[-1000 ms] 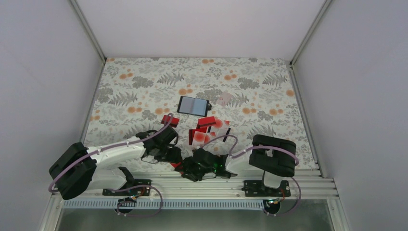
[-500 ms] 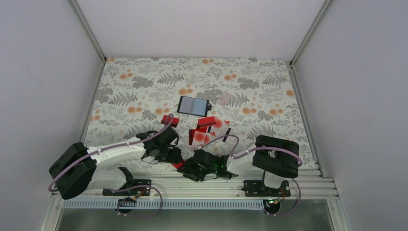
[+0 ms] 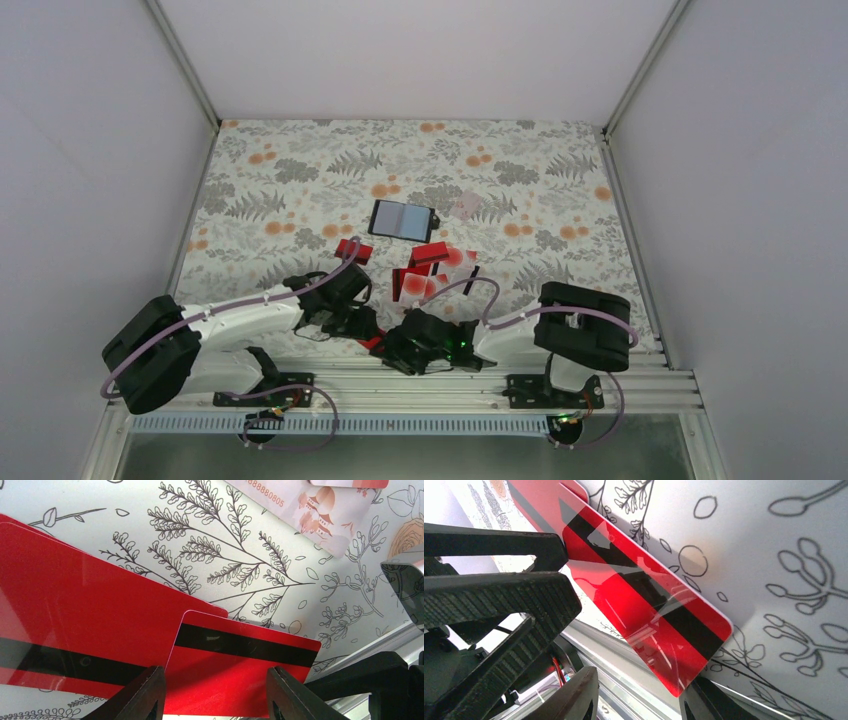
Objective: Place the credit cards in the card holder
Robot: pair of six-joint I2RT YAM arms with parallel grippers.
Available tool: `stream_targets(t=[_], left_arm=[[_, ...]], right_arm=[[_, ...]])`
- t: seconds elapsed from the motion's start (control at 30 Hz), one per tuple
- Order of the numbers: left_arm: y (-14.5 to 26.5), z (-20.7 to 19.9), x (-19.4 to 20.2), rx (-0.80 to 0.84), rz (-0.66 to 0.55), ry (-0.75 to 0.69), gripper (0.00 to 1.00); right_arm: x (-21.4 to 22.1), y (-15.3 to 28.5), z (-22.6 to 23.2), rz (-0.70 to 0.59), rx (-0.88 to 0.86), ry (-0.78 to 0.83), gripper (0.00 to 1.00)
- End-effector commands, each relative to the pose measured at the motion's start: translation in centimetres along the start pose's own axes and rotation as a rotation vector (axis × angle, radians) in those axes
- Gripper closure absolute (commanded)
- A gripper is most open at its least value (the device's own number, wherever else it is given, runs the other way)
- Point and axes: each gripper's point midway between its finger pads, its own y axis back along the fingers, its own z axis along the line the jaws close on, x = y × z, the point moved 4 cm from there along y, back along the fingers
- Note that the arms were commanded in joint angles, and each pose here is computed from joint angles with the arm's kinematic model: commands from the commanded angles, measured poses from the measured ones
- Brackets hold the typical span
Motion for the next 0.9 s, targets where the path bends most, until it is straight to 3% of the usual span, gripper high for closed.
stream_targets(t=[0.0, 0.87], left_arm=[[-0.9, -0.5, 2.3, 0.058, 0.123, -0.001, 0.49], [-1.3, -0.7, 2.1, 0.058, 0.135, -0.011, 0.5]], right_arm=[[-0.5, 0.6, 4.0, -0.073, -0.128, 0.043, 0.59], [-0.1, 1.1, 3.4, -0.117, -0.151, 0.045, 0.61]])
